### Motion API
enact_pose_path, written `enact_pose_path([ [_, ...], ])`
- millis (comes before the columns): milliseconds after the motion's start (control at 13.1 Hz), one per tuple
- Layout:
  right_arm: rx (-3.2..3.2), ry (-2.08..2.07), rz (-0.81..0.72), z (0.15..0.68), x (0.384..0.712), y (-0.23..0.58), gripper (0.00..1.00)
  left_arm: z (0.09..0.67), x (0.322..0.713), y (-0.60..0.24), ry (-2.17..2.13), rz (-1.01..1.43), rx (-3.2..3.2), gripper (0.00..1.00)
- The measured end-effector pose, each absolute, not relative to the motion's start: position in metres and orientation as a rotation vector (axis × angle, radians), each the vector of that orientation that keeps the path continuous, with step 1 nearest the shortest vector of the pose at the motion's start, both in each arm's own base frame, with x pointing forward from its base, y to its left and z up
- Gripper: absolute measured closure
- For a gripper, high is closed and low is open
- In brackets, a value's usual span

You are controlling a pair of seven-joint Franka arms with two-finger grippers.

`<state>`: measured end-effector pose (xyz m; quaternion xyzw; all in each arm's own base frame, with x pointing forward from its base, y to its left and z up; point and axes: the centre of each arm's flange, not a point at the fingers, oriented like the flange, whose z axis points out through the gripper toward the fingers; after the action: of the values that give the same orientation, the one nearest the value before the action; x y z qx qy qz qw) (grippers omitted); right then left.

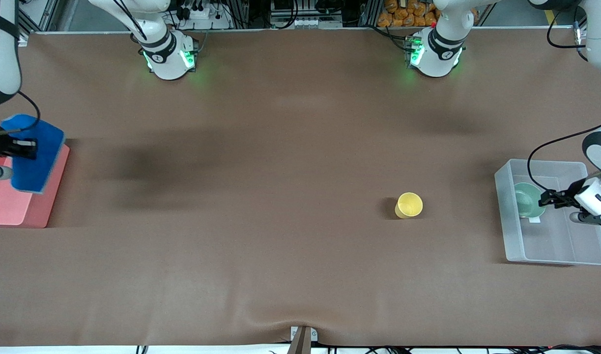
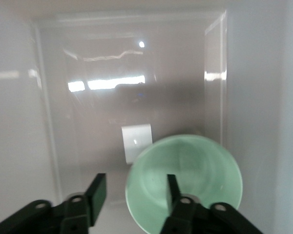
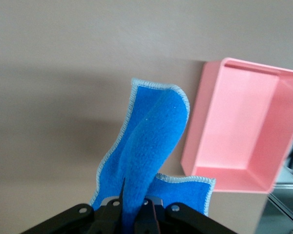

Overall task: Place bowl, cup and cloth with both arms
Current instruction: 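Lift the cloth into the pink bin while the left gripper places the bowl, then release the bowl in the clear bin and reach the left gripper to the yellow cup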

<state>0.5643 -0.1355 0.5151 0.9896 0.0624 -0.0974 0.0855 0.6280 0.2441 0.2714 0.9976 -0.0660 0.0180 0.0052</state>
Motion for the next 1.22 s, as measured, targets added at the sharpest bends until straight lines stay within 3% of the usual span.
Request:
enact_pose_path([
  [230,2.922,0.215,-0.327,0.518,0.553,-0.18,0.96,0.313,0.647,0.244,-0.23,0.102,3.126,0.03],
  [306,2.901,0.234,-0.338,0.521,0.549,-0.193,0.96,0.323,0.651,0.242,-0.24,0.102,3.123,0.0],
  [842,2.832,0.277,-0.342,0.506,0.536,-0.281,0.96,0.412,0.662,0.155,-0.11,0.121,3.104,0.0],
  [1224,2.836,0.294,-0.326,0.461,0.533,-0.342,0.96,0.401,0.679,0.014,0.108,0.065,3.016,0.0],
])
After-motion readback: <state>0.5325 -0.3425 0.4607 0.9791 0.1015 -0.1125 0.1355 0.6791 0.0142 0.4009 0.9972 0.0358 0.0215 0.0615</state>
